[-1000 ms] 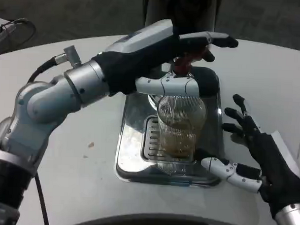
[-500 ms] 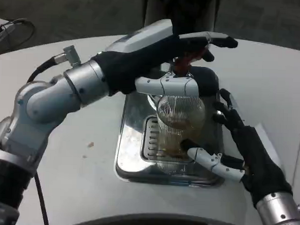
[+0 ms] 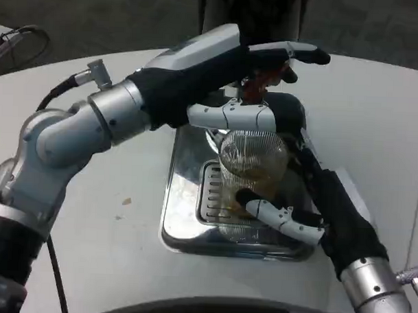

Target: Grasp the cup under the faucet to collect the drink, then remove the cup.

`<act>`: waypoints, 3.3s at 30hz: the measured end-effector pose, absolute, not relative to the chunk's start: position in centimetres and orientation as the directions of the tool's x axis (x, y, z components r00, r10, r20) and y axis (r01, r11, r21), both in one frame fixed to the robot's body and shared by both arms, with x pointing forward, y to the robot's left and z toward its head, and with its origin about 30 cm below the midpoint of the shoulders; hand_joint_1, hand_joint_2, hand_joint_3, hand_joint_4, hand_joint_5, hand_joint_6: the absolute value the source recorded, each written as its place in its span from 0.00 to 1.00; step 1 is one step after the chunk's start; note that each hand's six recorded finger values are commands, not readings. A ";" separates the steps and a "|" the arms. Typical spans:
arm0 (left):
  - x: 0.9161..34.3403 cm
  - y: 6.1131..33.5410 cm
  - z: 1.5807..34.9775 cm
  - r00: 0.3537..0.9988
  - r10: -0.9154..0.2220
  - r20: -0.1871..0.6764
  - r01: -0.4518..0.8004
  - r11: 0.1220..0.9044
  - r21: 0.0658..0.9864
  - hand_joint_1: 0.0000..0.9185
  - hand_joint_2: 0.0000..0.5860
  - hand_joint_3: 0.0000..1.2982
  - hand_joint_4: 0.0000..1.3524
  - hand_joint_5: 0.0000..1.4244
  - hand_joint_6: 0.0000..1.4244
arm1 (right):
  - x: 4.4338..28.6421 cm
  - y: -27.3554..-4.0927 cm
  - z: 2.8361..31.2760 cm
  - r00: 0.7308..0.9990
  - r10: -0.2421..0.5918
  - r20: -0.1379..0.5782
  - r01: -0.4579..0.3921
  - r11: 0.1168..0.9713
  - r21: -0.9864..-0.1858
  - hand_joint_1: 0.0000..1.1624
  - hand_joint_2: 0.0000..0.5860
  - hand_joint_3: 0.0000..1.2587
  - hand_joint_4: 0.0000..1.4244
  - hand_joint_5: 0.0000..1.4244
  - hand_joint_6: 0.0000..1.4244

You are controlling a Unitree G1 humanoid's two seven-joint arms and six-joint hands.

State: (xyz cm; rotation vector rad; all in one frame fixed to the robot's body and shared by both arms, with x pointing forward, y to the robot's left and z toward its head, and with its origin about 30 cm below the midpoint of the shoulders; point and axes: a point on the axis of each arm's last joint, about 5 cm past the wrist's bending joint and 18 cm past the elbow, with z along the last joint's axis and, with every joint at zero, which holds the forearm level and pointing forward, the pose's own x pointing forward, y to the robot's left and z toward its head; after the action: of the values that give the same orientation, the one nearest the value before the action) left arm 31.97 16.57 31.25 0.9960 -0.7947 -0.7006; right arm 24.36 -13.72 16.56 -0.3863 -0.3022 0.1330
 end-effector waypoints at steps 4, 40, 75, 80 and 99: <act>32.0 16.6 31.3 0.529 -0.810 0.252 0.146 0.379 0.914 0.00 0.14 0.15 0.10 0.17 0.12 | 24.5 -13.5 16.2 0.951 0.180 0.253 -0.071 0.920 -0.385 0.62 0.34 0.00 0.04 0.08 0.00; 32.5 15.9 32.0 0.494 -0.845 0.205 0.068 0.272 0.960 0.00 0.16 0.16 0.11 0.18 0.12 | 26.1 -12.3 15.5 0.953 0.161 0.255 -0.062 0.933 -0.355 0.62 0.34 0.00 0.04 0.08 0.00; 32.7 15.5 31.9 0.494 -0.848 0.195 0.046 0.249 0.967 0.00 0.18 0.16 0.12 0.18 0.12 | 26.4 -11.2 15.3 0.949 0.126 0.290 -0.026 0.945 -0.325 0.60 0.38 0.00 0.05 0.10 0.00; 32.8 15.5 31.9 0.494 -0.847 0.197 0.047 0.252 0.967 0.00 0.18 0.16 0.12 0.18 0.12 | 26.6 -11.0 15.4 0.943 0.124 0.308 -0.018 0.945 -0.326 0.59 0.38 0.00 0.05 0.10 0.00; 33.2 15.5 31.9 0.494 -0.847 0.198 0.050 0.255 0.966 0.00 0.19 0.17 0.12 0.18 0.12 | 27.0 -9.9 14.9 0.942 0.103 0.321 -0.004 0.955 -0.295 0.59 0.37 0.00 0.07 0.08 0.00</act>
State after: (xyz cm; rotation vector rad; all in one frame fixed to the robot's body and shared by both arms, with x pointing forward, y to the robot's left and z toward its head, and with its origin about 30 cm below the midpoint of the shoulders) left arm 33.15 15.48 31.92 1.1558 -0.8607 -0.7235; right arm 27.02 -9.93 14.94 -0.2961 -0.3403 0.0558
